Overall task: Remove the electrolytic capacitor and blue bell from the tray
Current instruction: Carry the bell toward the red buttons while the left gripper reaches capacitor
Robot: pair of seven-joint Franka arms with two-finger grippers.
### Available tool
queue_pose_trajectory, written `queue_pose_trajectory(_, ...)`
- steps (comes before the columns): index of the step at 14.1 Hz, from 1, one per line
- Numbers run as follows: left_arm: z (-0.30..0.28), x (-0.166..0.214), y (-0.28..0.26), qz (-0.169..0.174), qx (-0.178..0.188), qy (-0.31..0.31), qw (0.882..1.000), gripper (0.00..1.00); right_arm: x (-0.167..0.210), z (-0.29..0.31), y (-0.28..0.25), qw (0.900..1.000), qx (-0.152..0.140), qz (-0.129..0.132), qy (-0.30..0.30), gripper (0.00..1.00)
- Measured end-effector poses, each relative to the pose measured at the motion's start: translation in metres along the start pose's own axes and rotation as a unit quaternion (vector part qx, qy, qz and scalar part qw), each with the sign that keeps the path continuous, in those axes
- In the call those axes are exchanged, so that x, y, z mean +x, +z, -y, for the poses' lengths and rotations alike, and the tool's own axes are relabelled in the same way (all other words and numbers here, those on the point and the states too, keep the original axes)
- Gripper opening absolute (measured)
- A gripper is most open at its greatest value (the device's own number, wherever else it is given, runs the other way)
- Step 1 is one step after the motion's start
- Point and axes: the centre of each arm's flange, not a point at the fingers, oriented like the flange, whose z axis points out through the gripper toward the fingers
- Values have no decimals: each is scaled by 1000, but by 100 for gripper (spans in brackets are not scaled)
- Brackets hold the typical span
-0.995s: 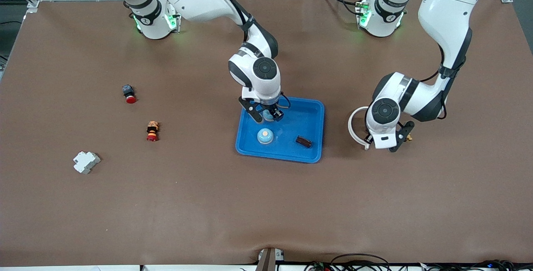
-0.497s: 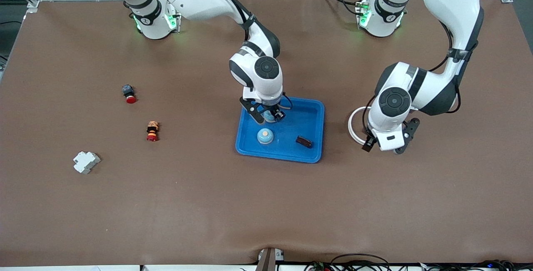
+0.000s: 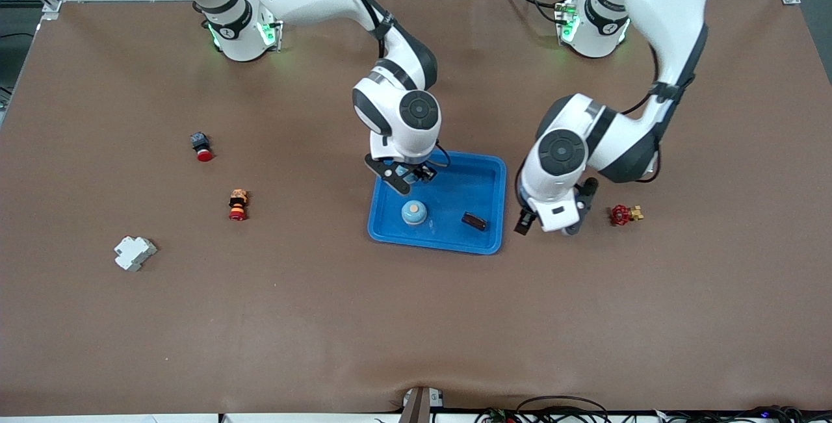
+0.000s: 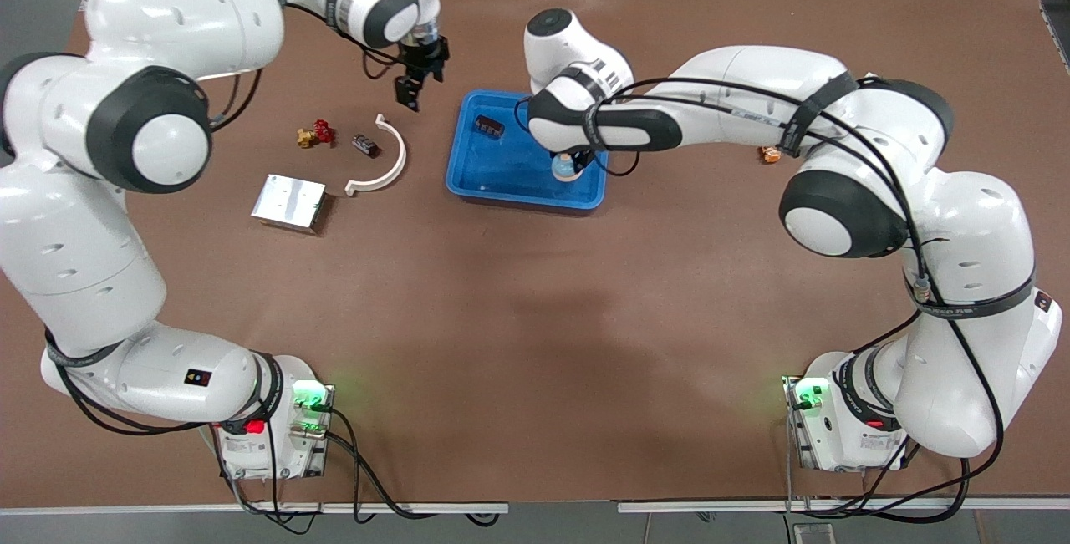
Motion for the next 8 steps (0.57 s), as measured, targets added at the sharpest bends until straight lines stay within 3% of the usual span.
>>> queue_pose_trajectory(8,-27,-58,45,42,-59,-53,996,78,137,-123,-83,988,23,0,-153,63)
